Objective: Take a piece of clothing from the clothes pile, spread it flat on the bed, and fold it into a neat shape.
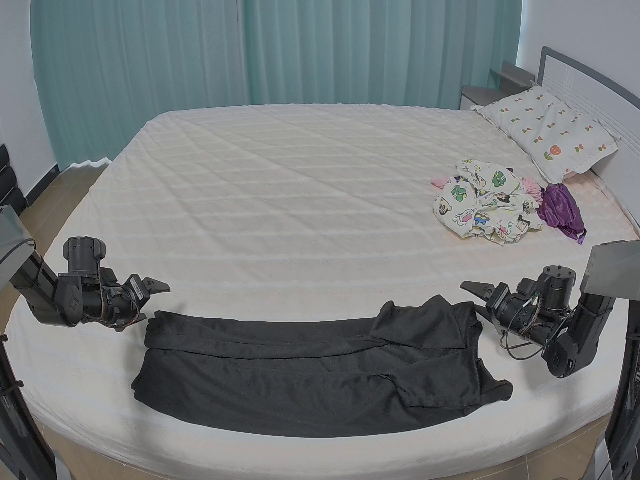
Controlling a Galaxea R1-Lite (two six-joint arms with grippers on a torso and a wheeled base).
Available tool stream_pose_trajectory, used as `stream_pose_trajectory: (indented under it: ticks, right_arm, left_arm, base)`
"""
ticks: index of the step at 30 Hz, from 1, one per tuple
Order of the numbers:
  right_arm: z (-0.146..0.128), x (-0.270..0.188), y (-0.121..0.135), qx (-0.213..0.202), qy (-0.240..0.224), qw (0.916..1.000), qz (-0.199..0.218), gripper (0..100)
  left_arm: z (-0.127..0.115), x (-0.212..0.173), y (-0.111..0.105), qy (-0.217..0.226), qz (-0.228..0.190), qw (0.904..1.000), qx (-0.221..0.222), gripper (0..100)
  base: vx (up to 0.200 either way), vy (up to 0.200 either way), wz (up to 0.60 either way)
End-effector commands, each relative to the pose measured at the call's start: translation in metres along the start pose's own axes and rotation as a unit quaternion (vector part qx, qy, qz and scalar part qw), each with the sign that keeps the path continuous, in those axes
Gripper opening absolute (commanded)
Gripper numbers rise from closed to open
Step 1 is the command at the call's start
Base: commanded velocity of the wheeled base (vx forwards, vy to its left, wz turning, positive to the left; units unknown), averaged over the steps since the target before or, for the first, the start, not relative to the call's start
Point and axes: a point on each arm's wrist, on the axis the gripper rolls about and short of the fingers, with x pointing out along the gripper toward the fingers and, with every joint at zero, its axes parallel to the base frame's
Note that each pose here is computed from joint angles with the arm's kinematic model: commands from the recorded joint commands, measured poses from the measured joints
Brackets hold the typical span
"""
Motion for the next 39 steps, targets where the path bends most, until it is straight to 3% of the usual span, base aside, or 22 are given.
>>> stream_pose_trajectory:
  ticks: [1,9,14,21,30,38,39]
  right_arm:
    - [0.003,-0.013,0.005,0.001,-0.007,1.0,-0.002,100]
    - [-0.004,-0.026,0.005,0.006,-0.01,0.9997,-0.024,100]
    - [-0.014,-0.035,0.003,0.003,-0.01,0.9998,-0.017,100]
    - [-0.021,-0.036,0.005,0.001,0.003,0.9999,-0.014,100]
    - [-0.023,-0.037,0.003,0.003,0.009,0.9998,-0.017,100]
    - [-0.026,-0.038,0.004,0.004,0.014,0.9997,-0.018,100]
    - [-0.026,-0.038,0.004,0.003,0.015,0.9997,-0.018,100]
  left_arm:
    - [0.007,-0.013,-0.006,-0.021,-0.006,0.9998,0.005,100]
    - [0.003,-0.038,-0.019,-0.037,-0.014,0.9987,0.031,100]
    - [-0.012,-0.035,-0.009,0.025,0.012,0.9915,0.127,100]
    - [-0.02,-0.021,0.002,0.068,-0.009,0.9713,0.228,100]
    - [-0.027,-0.016,0.009,0.104,-0.025,0.9545,0.278,100]
    - [-0.025,-0.013,0.009,0.103,-0.025,0.953,0.284,100]
    - [-0.025,-0.012,0.009,0.104,-0.024,0.953,0.284,0]
  base:
    - [0.0,0.0,0.0]
    - [0.0,0.0,0.0]
    - [0.0,0.0,0.0]
    - [0.0,0.0,0.0]
    - [0.0,0.0,0.0]
    - [0.0,0.0,0.0]
    - [0.0,0.0,0.0]
